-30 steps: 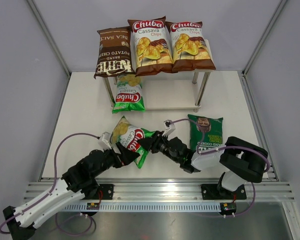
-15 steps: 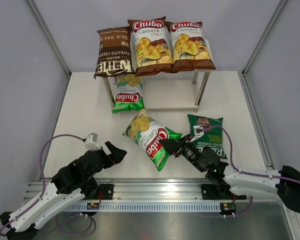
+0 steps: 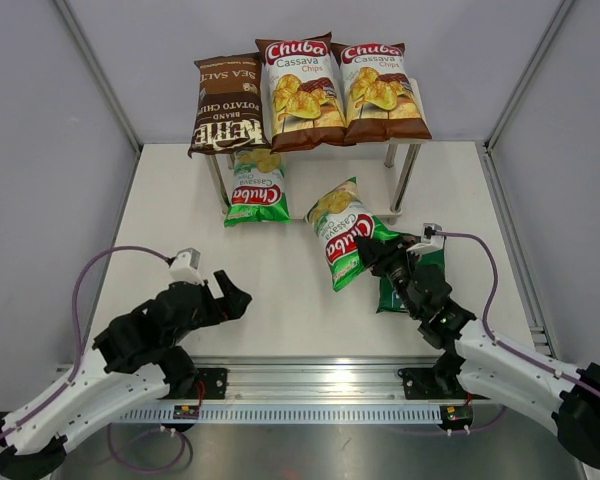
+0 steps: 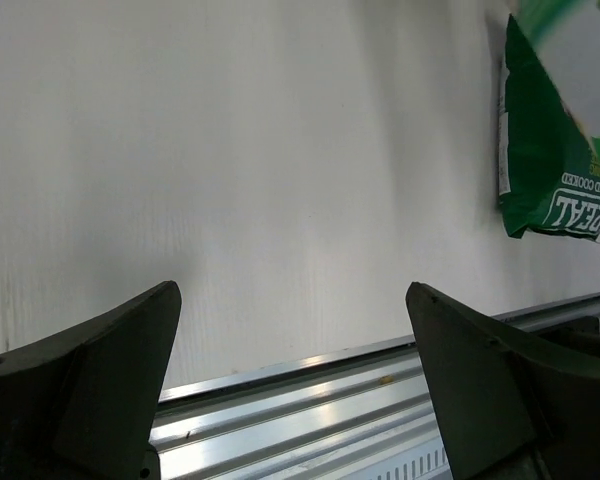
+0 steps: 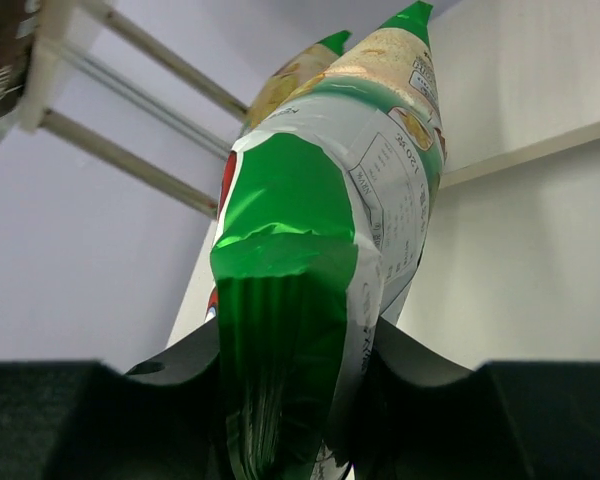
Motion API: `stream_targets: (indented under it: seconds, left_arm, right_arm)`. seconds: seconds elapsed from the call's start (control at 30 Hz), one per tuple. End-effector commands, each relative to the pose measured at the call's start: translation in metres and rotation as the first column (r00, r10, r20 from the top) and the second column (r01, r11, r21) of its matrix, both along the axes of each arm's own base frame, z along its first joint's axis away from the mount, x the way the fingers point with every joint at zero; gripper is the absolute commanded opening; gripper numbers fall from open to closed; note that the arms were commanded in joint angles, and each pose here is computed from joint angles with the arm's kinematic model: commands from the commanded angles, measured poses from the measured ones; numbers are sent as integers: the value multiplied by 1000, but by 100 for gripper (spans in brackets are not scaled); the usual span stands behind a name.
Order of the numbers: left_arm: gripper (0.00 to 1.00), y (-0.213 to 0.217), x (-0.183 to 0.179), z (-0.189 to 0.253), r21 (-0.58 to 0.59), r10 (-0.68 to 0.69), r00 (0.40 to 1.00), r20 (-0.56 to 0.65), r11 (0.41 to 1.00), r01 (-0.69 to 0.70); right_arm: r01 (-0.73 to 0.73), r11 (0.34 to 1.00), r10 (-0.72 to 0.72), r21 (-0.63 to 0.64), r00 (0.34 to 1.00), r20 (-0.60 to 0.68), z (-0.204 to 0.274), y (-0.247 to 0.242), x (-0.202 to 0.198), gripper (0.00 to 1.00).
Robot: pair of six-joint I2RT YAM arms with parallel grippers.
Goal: Place and organize the chips bags onto the shelf
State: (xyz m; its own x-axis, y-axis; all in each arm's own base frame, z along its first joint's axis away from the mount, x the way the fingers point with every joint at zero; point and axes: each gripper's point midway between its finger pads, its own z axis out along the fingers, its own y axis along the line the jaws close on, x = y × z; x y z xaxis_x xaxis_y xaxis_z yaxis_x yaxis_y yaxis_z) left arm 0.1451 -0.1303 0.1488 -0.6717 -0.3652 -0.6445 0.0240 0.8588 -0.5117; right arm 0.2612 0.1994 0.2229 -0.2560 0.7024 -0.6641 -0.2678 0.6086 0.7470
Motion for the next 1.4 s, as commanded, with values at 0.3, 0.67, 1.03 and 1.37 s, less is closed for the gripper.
stream_targets:
  seconds: [0.3, 0.67, 1.03, 1.37]
  left_arm:
    - [99, -7, -4, 95, 204, -341, 918, 204, 931, 301]
    - [99, 57, 14, 137, 237, -108, 889, 444, 972, 0]
    - [99, 97, 24, 136, 220, 73, 846, 528, 951, -219]
    - [99, 92, 23, 129, 225, 57, 858, 510, 954, -197]
  right_arm:
    - [119, 986, -135, 118, 982, 133, 67, -4, 80, 24]
    - [229, 952, -242, 202, 969, 42, 5, 9, 145, 31]
    - [359, 911, -324, 203, 927, -190, -69, 36, 152, 72]
    - [519, 832, -454, 198, 841, -295, -87, 38, 154, 50]
